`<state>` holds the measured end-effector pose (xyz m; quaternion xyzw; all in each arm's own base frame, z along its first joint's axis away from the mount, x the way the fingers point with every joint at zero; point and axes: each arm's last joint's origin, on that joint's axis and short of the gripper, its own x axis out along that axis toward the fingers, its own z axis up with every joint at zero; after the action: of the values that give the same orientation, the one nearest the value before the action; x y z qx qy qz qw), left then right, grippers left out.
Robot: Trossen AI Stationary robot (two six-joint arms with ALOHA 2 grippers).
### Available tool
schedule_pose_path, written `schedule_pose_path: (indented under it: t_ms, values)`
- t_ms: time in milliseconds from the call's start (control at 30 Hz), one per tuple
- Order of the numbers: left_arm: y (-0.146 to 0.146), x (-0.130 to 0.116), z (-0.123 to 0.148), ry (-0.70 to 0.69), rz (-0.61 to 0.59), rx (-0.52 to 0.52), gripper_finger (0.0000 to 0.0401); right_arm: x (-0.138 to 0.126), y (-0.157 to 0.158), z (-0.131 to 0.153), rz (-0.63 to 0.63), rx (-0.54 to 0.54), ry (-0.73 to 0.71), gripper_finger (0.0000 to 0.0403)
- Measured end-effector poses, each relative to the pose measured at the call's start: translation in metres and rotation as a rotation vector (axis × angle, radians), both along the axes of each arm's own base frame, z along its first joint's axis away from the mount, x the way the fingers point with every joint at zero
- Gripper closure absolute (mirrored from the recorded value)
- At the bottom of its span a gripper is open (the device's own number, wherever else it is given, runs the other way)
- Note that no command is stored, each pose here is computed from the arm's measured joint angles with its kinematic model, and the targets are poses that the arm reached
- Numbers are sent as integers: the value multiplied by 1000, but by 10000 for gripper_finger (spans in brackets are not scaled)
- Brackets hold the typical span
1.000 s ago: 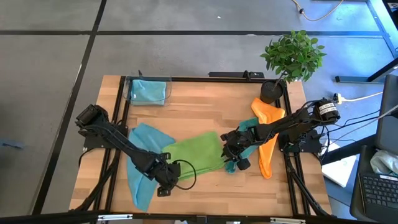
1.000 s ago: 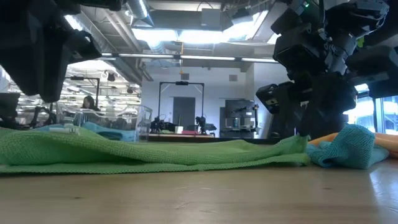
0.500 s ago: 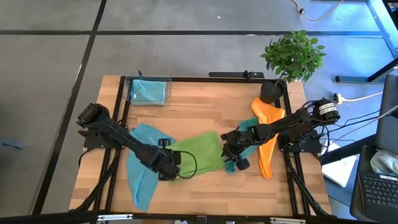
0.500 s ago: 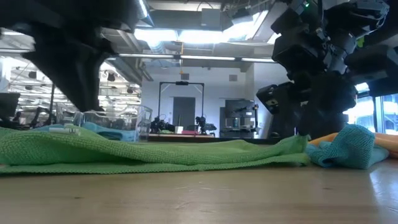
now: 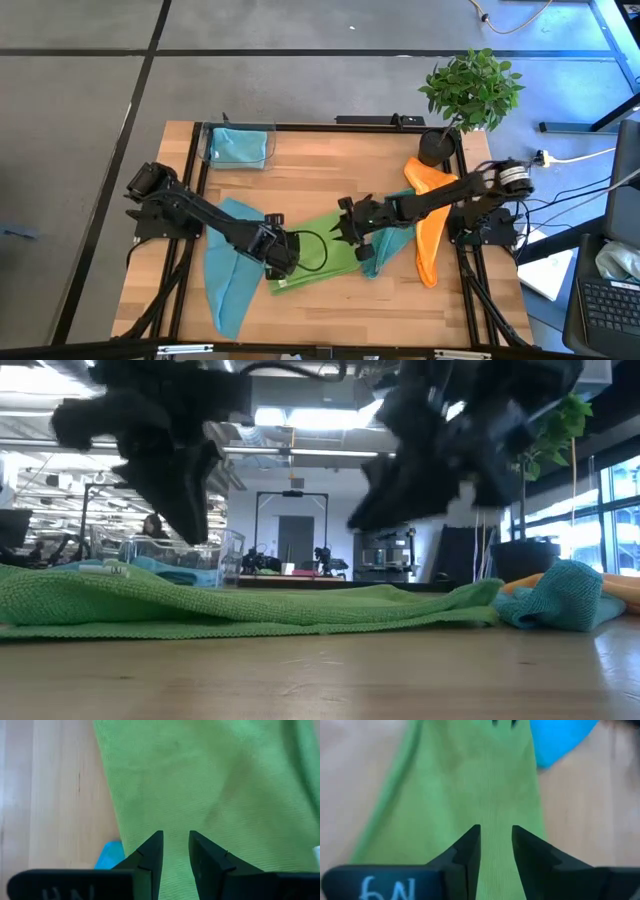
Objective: Fold microfiber towels
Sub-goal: Fold the green microfiber cloth
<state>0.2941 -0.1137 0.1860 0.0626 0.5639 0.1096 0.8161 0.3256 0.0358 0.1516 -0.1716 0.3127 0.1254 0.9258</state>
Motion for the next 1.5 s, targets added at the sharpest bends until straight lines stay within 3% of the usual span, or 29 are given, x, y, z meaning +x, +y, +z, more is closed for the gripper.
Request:
schedule_pose_path:
  t_ms: [267,600,833,1133,1367,1500]
  values:
    - [-3,-15,-30,-19,15,-5,323,10,-17,-42,-55,-4,75,297]
    - [4,-35,-50,46,115,5,323,7,-28,-50,-74,-5,156,301]
    - [7,-37,-51,55,127,58,323,5,-39,-52,-108,-77,177,302]
    - [1,-42,-51,52,148,73,323,2,-46,-55,-167,-46,223,302]
    - [-2,-65,-24,90,223,246,323,0,-46,-55,-176,-45,237,302]
    - [-4,-76,-17,45,275,288,323,-1,-48,-56,-181,-44,253,302]
